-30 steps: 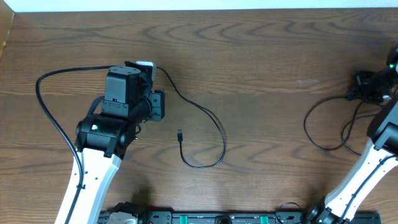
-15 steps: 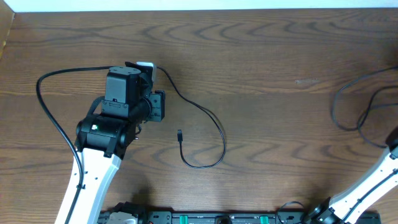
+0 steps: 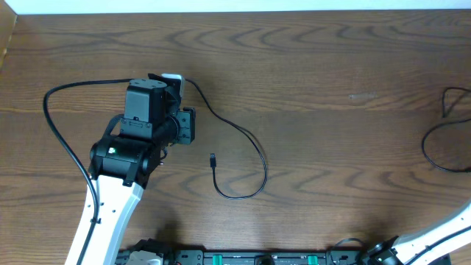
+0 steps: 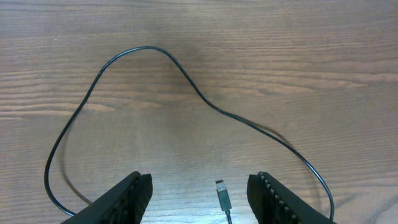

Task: Untangle cables

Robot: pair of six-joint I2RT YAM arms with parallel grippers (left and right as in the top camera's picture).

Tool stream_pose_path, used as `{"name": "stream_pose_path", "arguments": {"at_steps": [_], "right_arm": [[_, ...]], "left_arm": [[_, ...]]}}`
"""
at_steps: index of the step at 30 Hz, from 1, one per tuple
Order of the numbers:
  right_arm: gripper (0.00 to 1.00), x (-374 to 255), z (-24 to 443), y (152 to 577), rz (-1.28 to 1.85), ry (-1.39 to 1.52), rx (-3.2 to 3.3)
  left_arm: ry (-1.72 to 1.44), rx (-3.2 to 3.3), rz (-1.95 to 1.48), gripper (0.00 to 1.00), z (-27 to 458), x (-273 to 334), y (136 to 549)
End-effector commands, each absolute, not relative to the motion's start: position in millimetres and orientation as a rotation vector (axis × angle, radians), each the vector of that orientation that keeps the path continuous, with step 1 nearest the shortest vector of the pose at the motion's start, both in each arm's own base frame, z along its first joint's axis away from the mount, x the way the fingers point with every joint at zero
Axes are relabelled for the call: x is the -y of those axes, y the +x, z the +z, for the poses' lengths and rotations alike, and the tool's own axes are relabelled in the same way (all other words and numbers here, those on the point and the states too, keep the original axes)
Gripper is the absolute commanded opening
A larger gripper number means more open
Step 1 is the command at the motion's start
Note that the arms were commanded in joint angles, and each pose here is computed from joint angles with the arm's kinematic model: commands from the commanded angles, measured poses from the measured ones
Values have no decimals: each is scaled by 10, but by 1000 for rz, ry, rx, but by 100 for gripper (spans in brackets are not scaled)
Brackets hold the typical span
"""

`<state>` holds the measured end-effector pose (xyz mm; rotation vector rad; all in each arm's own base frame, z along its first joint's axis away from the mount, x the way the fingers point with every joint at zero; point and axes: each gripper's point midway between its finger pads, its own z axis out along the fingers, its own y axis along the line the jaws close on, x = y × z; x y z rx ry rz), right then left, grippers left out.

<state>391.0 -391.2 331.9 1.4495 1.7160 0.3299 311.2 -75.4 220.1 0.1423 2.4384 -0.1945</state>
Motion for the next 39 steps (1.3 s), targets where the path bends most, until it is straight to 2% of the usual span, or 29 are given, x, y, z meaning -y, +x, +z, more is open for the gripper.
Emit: {"name": "stream_pose_path", "arguments": {"at_steps": [1, 2, 8, 14, 18, 22, 29, 34, 39], "right_arm": [[70, 4040, 3346, 3565, 279, 1597, -1638], [99, 4039, 3291, 3502, 272, 1636, -1641], [99, 3844, 3039, 3331, 268, 1771, -1720], [99, 3298, 2739, 3186, 327, 1878, -1945], [99, 3002, 2589, 3361, 319, 1599, -2243], [99, 2803, 2319, 3503, 279, 1479, -2420], [99, 2659, 1509, 3679, 72, 1305, -2693], [99, 2683, 972, 3516, -131, 1391, -2771], [99, 2592, 521, 3442, -112, 1430, -2798]], "left_arm": [[149, -2434, -198, 56, 2224, 757, 3115], [149, -2434, -198, 56, 2224, 757, 3115], [149, -2434, -198, 56, 2224, 757, 3115], [149, -2434, -198, 56, 2224, 757, 3115], [150, -2434, -198, 56, 2225, 757, 3116], [150, -2434, -198, 56, 2225, 757, 3116], [150, -2434, -198, 56, 2225, 757, 3116], [150, -2434, -198, 56, 2225, 757, 3116], [150, -2434, -197, 56, 2224, 757, 3115]]}}
